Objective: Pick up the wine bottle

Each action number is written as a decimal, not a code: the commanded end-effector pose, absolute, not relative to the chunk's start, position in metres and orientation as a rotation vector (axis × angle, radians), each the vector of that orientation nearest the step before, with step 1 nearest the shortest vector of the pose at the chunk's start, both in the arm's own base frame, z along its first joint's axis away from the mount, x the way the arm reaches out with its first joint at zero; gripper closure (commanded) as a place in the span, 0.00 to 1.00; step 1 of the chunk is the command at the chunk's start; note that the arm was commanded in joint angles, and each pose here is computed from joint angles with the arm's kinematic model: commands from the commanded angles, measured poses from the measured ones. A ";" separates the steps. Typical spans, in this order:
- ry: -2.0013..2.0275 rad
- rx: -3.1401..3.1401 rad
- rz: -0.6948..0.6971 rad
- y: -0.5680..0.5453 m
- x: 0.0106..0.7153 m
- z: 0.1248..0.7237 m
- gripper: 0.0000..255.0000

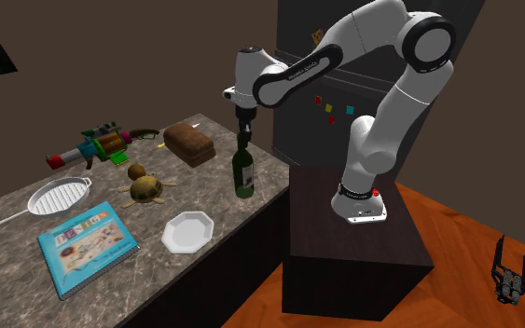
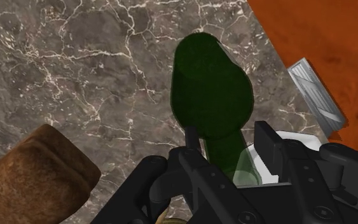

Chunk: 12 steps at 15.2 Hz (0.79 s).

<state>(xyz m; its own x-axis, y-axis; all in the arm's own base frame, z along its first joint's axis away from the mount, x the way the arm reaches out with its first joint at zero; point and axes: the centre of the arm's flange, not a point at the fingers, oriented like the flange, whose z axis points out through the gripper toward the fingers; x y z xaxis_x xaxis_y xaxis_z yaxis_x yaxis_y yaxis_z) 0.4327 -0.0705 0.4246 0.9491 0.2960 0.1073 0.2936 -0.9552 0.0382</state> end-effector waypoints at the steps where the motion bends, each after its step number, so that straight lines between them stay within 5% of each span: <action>1: 0.466 3.080 0.173 -0.070 0.432 0.432 1.00; 12: 0.466 3.080 0.173 -0.070 0.432 0.490 1.00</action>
<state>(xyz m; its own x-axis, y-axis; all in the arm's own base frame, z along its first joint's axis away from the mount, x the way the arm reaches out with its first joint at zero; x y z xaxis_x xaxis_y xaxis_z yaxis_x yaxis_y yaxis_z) 0.4323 -0.0705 0.4838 0.9493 0.2959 0.1063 0.2935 -0.9552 0.0379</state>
